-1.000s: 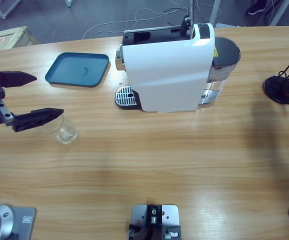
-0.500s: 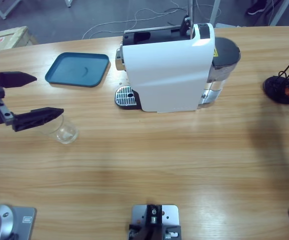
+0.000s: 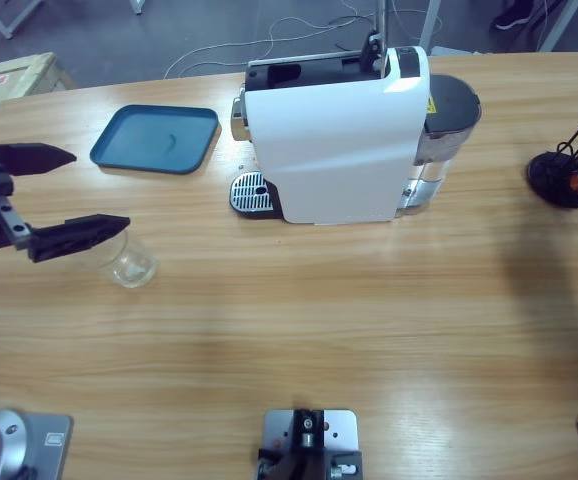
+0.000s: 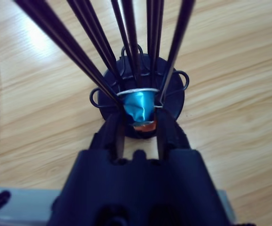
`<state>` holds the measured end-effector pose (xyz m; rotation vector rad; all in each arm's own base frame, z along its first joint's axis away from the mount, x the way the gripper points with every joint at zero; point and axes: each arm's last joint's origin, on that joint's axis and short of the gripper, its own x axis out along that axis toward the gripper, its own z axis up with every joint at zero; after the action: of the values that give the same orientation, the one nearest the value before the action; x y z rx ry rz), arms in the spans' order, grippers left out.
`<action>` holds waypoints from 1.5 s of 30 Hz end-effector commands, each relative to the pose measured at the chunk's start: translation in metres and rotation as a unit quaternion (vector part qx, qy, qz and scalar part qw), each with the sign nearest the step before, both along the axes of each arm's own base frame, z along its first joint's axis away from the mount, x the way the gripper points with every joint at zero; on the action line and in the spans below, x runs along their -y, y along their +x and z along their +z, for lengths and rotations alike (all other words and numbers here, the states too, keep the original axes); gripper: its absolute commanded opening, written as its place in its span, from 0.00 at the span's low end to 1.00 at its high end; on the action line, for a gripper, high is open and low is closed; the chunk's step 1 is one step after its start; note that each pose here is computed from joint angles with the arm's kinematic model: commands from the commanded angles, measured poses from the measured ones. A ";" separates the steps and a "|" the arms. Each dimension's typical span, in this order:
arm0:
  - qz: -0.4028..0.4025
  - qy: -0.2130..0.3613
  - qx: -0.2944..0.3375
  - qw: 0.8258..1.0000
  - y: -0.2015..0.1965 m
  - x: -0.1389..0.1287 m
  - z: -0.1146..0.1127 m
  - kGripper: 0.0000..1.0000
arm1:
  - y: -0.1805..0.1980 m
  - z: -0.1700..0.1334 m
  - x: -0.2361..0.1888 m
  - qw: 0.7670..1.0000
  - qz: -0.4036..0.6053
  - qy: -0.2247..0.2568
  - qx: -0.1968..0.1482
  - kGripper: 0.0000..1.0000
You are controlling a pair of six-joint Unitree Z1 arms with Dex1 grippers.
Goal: Pour coffee
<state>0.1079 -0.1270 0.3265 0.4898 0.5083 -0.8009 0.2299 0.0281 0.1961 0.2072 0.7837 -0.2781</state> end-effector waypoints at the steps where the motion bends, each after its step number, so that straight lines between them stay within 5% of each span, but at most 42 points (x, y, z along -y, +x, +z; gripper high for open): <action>1: -0.002 0.002 -0.007 1.000 0.004 0.007 -0.002 1.00 | 0.006 -0.013 0.002 1.000 0.000 -0.002 -0.024 0.17; 4: -0.002 0.002 -0.006 1.000 0.004 0.007 -0.002 1.00 | 0.007 -0.014 0.003 1.000 -0.001 0.000 -0.025 0.14; 7: -0.002 0.001 -0.005 1.000 0.004 0.008 -0.001 1.00 | 0.005 -0.012 0.005 1.000 0.000 -0.003 -0.022 0.00; 17: -0.001 0.000 -0.005 1.000 0.006 0.009 -0.004 1.00 | -0.012 0.027 0.010 0.999 -0.002 -0.015 0.043 0.00; 27: 0.002 0.000 -0.014 1.000 0.008 0.013 -0.012 1.00 | -0.046 0.146 0.017 0.987 -0.028 -0.017 0.155 0.00; 32: 0.004 -0.003 -0.012 1.000 0.007 0.012 -0.011 1.00 | -0.079 0.168 -0.011 0.979 0.095 0.008 0.178 0.00; 35: 0.006 -0.004 -0.008 1.000 0.007 0.011 -0.010 1.00 | -0.088 0.165 -0.053 0.939 0.306 -0.008 0.156 0.00; 38: 0.007 -0.008 -0.003 1.000 0.006 0.009 -0.008 1.00 | -0.088 0.163 -0.107 0.861 0.486 -0.090 0.118 0.00; 41: 0.008 -0.010 -0.001 1.000 0.005 0.006 -0.007 1.00 | -0.073 0.174 -0.157 0.774 0.600 -0.166 0.117 0.00; 45: 0.009 -0.012 -0.001 1.000 0.002 0.002 -0.007 1.00 | -0.039 0.197 -0.223 0.695 0.689 -0.166 0.125 0.00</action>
<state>0.1138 -0.1348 0.3255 0.4650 0.4921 -0.7977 0.1461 0.1492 0.3893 -0.4636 0.4146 0.7170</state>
